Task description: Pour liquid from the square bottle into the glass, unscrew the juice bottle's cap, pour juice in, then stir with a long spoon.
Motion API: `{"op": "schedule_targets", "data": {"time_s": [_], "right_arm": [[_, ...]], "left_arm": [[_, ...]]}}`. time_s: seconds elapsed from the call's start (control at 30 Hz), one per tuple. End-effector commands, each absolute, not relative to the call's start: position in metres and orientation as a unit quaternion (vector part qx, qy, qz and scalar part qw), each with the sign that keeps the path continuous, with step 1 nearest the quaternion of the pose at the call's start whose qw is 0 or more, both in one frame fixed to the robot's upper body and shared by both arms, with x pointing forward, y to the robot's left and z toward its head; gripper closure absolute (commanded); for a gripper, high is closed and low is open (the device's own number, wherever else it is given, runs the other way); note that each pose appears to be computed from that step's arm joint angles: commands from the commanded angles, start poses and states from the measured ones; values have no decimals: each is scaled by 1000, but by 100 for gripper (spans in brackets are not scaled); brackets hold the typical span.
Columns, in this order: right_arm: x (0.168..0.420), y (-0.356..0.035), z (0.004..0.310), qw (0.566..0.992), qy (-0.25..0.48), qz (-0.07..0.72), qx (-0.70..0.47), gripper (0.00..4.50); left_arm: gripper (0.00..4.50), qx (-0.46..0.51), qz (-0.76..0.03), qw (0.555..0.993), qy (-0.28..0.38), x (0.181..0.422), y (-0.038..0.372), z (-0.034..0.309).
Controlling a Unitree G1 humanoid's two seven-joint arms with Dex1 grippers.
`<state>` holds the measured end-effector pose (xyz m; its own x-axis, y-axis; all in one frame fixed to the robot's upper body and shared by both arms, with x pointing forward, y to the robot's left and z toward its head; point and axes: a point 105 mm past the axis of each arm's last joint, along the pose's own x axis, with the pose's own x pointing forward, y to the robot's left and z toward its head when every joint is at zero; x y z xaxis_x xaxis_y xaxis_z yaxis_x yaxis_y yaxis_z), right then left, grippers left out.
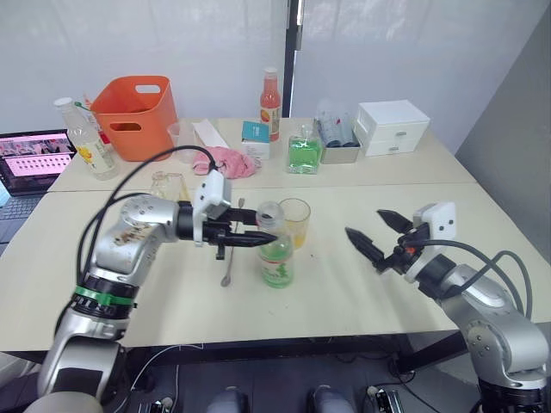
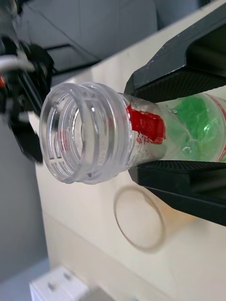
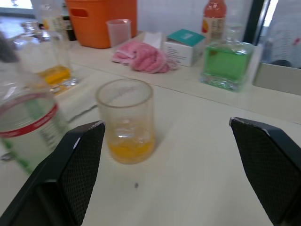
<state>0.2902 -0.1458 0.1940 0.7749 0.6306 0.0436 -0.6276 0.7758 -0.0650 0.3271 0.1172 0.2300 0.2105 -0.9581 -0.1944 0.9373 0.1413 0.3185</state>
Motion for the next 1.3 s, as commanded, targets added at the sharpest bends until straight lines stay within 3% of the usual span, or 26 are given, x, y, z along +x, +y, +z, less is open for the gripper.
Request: {"op": "schedule_targets", "data": {"time_s": [0.03,0.2,0.33,0.53,0.7,1.3], "right_arm": [[281,-129,201,925,-27,377,-31,3],[281,-127,200,925,-17,380,-27,3],[290,-127,194,930,-7,366,-28,3],[292,-125,191,932,-1,360,-28,3],[295,-122,191,935,0,354,-25,3],[294,-111,192,942,-9,335,-1,3]], "left_arm": [[310,215,-603,766,-62,334,128,255],[310,219,-595,771,-67,338,131,260],[310,265,-537,791,-124,369,116,276],[310,294,-514,791,-152,387,105,275],[310,373,-467,780,-188,412,87,269],[310,507,-357,731,-283,428,41,239]]}}
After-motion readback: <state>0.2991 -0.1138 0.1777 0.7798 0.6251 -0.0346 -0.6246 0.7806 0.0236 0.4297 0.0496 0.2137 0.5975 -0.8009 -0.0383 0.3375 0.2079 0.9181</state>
